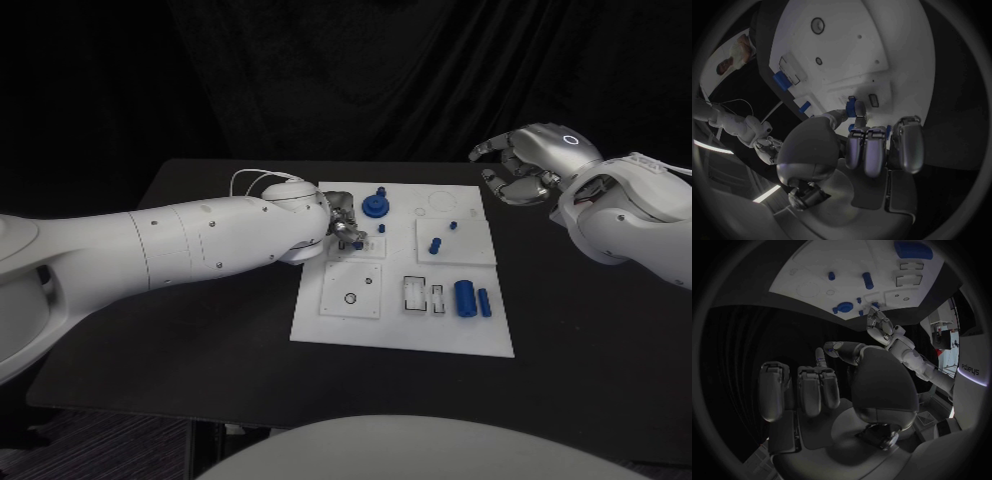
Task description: Assemble the parts on the task board
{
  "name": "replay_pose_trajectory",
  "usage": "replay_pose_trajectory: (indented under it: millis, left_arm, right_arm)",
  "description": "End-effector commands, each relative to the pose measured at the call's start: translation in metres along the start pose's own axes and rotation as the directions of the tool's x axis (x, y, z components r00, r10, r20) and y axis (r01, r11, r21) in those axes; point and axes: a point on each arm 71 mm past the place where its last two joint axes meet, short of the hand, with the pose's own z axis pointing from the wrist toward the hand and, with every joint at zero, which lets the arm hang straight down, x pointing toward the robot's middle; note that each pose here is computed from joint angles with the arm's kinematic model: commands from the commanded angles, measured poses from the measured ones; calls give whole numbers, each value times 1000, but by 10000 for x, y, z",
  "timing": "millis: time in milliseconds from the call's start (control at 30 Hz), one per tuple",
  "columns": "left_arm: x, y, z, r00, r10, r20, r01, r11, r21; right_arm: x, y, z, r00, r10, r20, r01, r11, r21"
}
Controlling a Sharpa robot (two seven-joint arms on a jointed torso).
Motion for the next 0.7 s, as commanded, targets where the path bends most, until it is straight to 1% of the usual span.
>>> replay_pose_trajectory:
  millis: [33, 700]
  left_arm:
    - [52, -28, 8, 1000, 9, -23, -8, 1000, 19]
    - [82, -18, 23, 999, 10, -33, -9, 1000, 21]
  right_arm:
    - [11, -21, -2, 1000, -3, -6, 3, 1000, 23]
    - [16, -28, 2, 1000, -4, -12, 5, 1000, 29]
